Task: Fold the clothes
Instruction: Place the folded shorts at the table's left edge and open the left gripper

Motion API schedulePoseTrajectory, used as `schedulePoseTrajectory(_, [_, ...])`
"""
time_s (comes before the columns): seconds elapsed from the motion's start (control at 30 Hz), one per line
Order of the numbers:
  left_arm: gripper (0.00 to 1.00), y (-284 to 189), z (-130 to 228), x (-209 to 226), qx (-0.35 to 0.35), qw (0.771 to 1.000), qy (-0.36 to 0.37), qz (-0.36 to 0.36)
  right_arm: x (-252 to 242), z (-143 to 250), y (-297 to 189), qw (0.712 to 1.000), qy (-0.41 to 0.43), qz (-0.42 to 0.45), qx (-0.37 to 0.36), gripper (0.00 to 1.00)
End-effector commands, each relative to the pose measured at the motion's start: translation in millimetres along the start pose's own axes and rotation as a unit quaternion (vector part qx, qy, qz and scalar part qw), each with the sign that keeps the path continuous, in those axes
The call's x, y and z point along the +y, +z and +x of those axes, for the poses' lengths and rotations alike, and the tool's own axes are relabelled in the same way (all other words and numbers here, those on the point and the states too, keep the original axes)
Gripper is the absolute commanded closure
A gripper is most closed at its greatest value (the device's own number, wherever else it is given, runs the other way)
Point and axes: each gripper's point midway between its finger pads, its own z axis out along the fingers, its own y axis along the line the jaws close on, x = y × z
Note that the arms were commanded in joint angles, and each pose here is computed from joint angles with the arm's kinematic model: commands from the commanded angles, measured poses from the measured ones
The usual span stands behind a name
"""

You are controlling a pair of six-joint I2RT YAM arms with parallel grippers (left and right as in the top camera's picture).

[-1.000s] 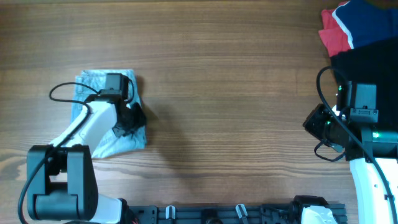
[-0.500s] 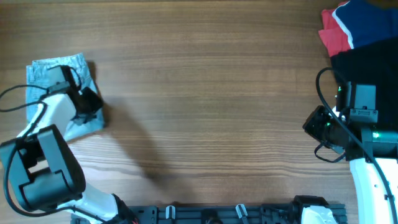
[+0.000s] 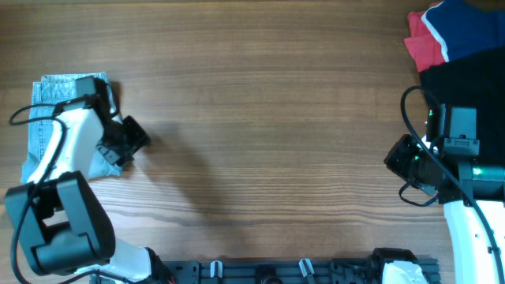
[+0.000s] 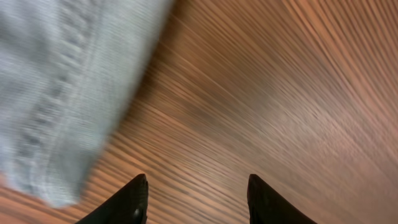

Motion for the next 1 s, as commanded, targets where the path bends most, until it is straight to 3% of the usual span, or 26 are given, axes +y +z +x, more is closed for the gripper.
schedulePoseTrajectory(0.0, [0.49,-2.0,15.3,-17.2,0.005,0.999,0.04,-0.004,4.4,-5.4,-5.2,1.0,-0.003,-0.01,-0.009,0.78])
schedulePoseTrajectory(0.43, [0.5,10.9,0.3,72.3,-0.049,0.985,-0.049,-0.16,3.9,-4.7,-5.2,1.0,-0.004,-0.009,-0.007,0.78])
schedulePoseTrajectory(0.97, [0.46,4.0,-49.0,90.6,-0.139,0.973,-0.097,-0.157,2.6,-2.6,-5.2,1.0,-0.003,-0.006,-0.003,0.78])
